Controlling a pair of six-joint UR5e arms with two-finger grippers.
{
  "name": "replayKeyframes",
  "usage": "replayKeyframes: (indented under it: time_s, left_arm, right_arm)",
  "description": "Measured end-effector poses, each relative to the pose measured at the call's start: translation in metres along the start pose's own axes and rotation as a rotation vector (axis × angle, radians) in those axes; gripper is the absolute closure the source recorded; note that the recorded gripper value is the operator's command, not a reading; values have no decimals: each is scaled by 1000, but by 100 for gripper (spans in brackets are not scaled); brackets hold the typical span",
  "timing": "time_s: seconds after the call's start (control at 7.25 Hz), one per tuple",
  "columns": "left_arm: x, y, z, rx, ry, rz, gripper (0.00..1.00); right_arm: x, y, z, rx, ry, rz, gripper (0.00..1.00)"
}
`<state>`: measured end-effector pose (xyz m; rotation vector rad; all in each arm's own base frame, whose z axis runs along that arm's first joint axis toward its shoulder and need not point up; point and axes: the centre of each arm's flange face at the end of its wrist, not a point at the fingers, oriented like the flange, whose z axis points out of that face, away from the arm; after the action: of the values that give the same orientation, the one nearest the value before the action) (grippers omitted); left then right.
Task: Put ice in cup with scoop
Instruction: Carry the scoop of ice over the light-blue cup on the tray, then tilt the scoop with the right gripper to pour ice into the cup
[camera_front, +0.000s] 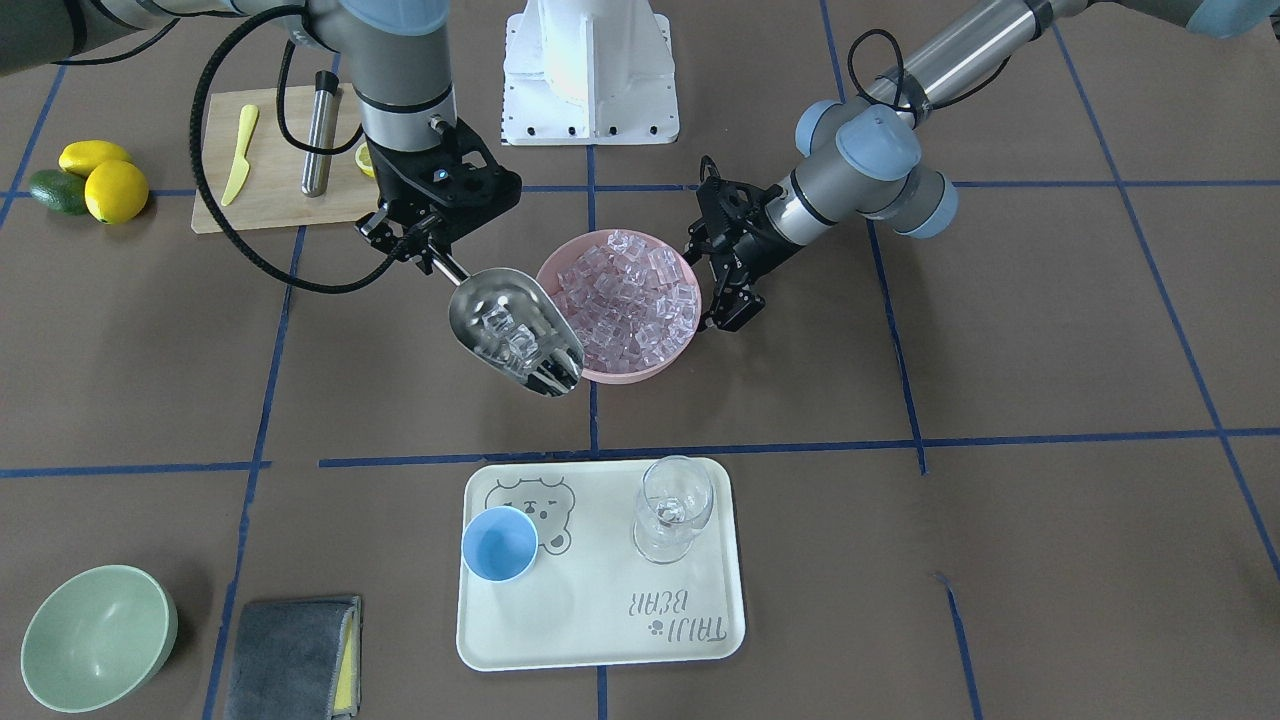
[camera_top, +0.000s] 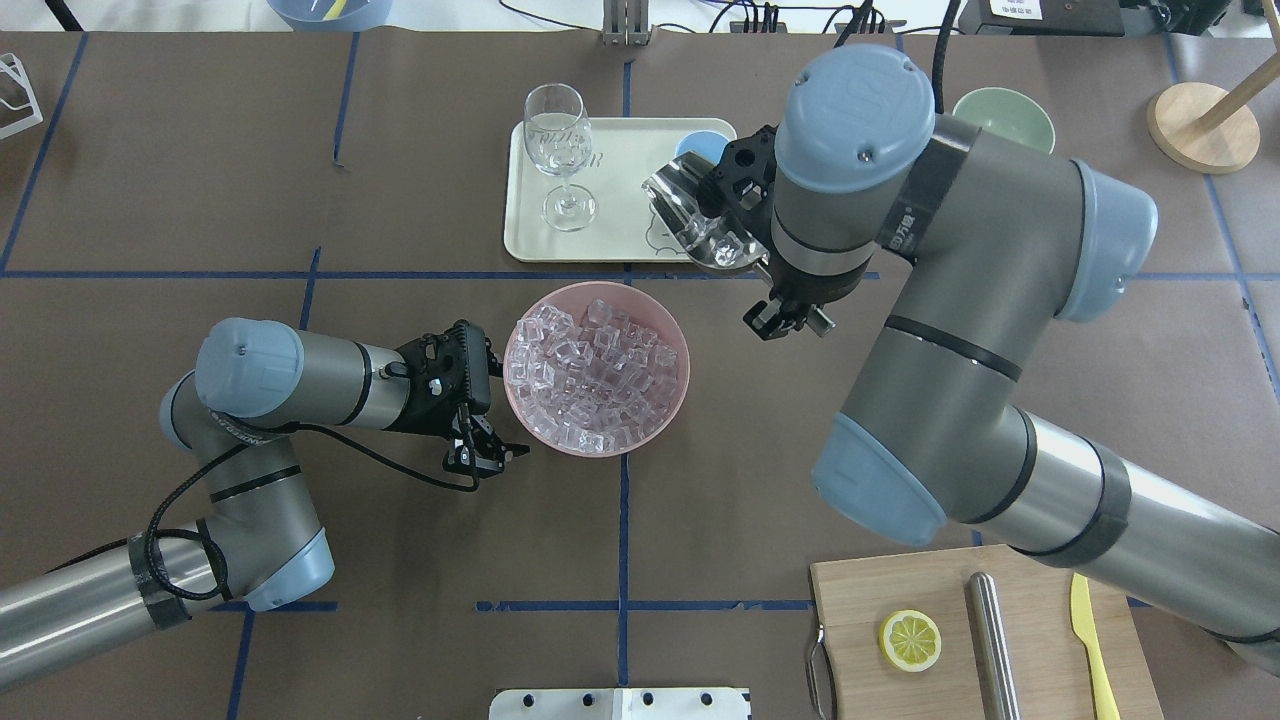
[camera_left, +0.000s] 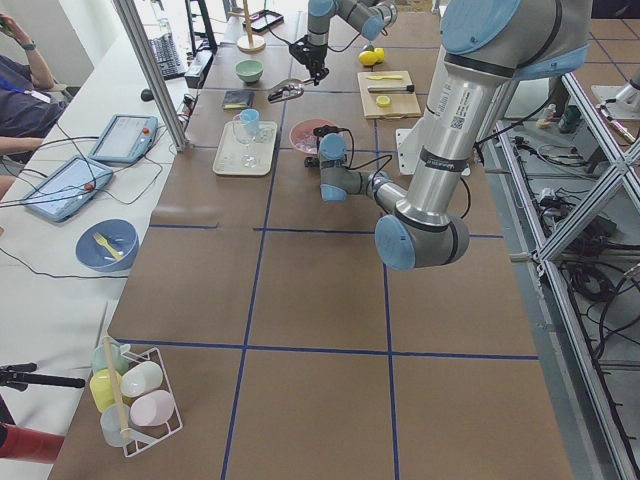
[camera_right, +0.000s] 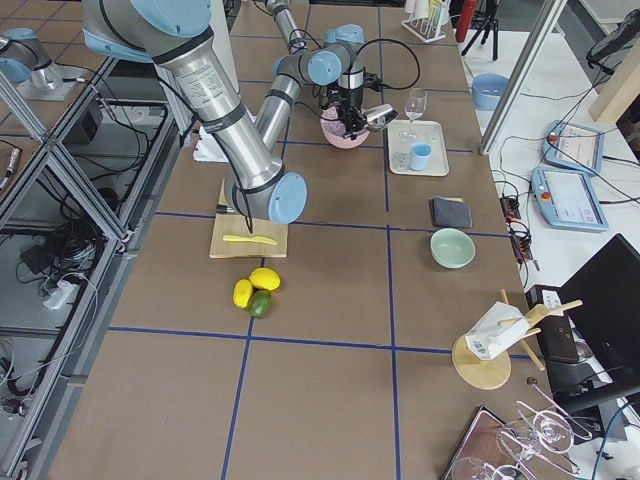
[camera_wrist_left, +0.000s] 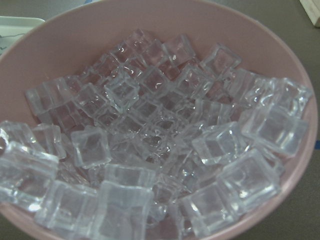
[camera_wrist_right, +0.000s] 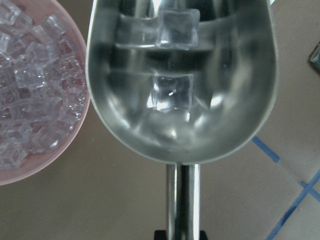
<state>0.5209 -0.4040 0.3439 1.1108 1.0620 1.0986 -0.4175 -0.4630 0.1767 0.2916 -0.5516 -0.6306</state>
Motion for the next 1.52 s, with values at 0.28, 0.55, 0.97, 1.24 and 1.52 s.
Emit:
replayKeyframes:
  time_s: [0.28, 0.55, 0.97, 1.24, 1.52]
  left_arm:
    - [0, -1, 0, 1, 0, 0, 0]
    - [1, -1, 1, 1, 1, 1, 0]
    - [1, -1, 1, 1, 2, 1, 0]
    - [1, -1, 1, 1, 2, 1, 0]
    - [1, -1, 1, 2, 2, 2, 0]
  right_arm:
    - [35, -31, 1, -76, 47, -32, 100]
    - [75, -66, 9, -161, 40, -47, 100]
    - [114, -90, 14, -279, 44, -97, 100]
    - [121, -83, 14, -351, 54, -130, 100]
    - [123, -80, 10, -417, 73, -170, 100]
